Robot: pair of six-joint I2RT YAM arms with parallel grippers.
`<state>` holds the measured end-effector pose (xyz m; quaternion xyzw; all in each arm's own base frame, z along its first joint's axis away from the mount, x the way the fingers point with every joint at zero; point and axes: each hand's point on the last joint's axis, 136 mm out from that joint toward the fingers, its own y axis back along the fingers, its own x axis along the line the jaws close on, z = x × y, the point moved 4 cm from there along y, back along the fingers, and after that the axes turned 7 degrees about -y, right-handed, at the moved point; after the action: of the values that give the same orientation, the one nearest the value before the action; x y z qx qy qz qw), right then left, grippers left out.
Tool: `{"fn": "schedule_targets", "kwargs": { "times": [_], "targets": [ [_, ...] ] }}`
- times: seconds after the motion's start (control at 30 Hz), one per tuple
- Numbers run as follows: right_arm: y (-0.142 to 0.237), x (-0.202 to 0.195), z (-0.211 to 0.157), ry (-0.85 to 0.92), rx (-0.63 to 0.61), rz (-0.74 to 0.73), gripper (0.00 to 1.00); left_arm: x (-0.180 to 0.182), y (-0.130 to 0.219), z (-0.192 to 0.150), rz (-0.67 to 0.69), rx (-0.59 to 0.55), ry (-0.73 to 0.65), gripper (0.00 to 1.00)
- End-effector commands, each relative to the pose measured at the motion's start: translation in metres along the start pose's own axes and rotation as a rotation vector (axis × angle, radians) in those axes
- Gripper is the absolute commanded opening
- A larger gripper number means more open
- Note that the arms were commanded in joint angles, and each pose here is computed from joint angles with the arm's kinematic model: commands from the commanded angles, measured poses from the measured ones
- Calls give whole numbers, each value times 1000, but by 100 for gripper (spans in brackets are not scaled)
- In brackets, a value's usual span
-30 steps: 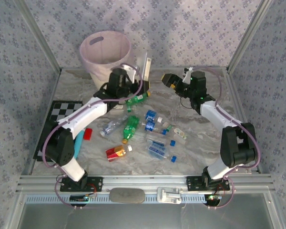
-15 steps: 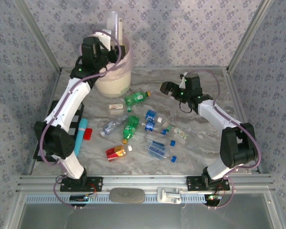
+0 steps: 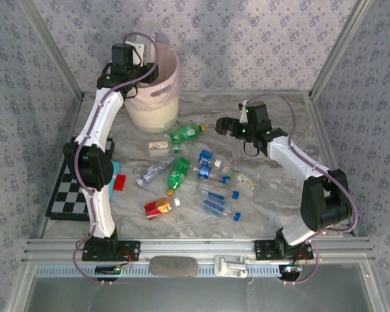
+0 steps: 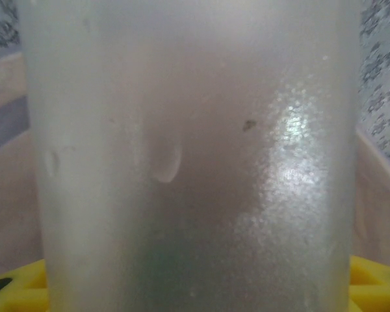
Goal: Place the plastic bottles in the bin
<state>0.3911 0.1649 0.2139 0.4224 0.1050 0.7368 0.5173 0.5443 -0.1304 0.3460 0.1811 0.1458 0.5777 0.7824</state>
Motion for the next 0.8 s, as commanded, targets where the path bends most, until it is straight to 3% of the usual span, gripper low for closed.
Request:
{"fn": "schedule_targets", "kwargs": {
  "times": [0.0,0.13,0.3,0.77],
  "targets": [
    [13,11,11,64,-35,-3,100,1,7,8,3,1,-20,57],
    [14,11,9,81,-31,-22,100,2,7,9,12,0,-18,68],
    [14,12,9,92,-32,-31,100,3,12,13,20,-8,-9,99],
    [17,5,-11,135,64,-76,100,-22,60,31,-61,-130,12,100]
  ]
}}
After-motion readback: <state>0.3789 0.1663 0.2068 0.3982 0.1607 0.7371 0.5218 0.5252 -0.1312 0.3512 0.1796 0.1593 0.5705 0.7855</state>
